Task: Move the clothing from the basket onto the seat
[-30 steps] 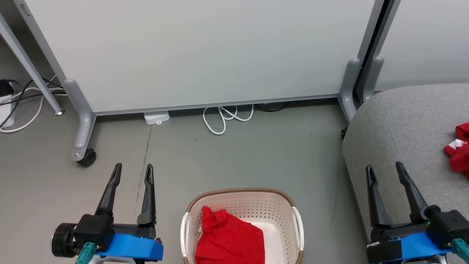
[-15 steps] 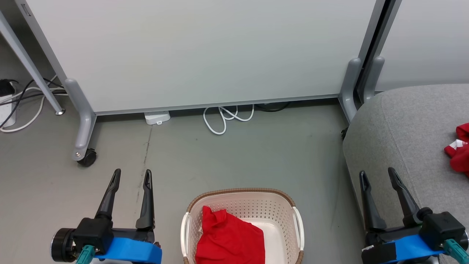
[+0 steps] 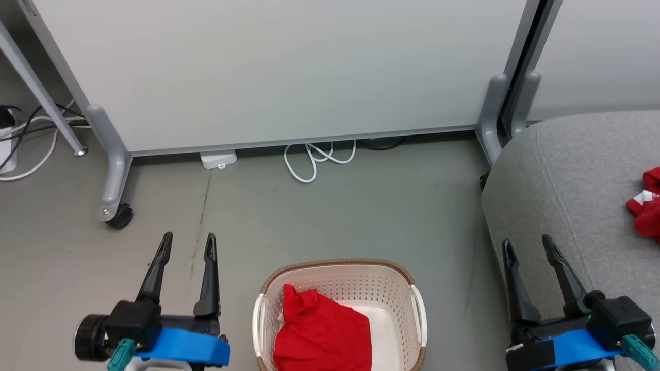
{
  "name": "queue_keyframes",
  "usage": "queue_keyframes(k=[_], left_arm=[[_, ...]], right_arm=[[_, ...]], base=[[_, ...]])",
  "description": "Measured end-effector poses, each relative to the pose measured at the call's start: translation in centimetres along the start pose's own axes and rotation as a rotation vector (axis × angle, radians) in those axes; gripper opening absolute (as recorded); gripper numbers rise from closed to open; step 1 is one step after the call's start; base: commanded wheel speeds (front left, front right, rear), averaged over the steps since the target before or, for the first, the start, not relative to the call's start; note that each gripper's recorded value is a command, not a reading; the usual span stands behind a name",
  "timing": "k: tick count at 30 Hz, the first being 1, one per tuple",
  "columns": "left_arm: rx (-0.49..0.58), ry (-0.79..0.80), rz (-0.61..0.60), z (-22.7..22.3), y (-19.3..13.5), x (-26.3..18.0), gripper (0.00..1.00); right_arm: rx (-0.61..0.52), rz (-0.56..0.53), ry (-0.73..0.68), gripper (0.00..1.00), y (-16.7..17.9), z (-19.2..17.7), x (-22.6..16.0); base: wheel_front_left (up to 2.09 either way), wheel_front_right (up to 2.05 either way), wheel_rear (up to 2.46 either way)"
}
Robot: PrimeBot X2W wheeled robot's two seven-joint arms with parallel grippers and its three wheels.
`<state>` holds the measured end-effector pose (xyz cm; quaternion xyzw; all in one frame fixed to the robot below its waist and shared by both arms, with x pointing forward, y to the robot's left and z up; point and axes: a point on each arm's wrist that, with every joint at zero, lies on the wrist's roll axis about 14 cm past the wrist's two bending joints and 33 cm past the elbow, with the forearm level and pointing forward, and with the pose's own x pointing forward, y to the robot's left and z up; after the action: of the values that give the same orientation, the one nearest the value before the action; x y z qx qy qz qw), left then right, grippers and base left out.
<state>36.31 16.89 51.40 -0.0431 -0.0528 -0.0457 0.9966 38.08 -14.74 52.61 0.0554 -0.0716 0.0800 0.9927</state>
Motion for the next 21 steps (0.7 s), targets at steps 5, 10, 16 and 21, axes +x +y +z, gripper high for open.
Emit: queue_keyframes(k=[5,10,16,21], left_arm=[[0.0,0.003,-0.054,-0.2,-1.5,2.0,1.0],[0.025,0.019,-0.169,-0.9,-3.7,5.3,1.0],[0.071,0.099,-0.323,-4.2,-6.5,9.1,1.0],[0.102,0.194,-0.441,-8.5,-8.6,11.6,1.0]], right_arm=[[-0.002,-0.009,-0.007,1.0,-0.4,0.1,0.8],[-0.012,-0.012,-0.029,1.0,-0.8,0.4,2.6],[-0.021,-0.025,-0.05,1.0,-1.8,0.2,5.3],[-0.029,-0.045,-0.042,1.0,-3.1,-0.9,7.2]], base=[[0.0,0.0,0.0],[0.0,0.0,0.0],[0.0,0.0,0.0],[0.0,0.0,0.0]])
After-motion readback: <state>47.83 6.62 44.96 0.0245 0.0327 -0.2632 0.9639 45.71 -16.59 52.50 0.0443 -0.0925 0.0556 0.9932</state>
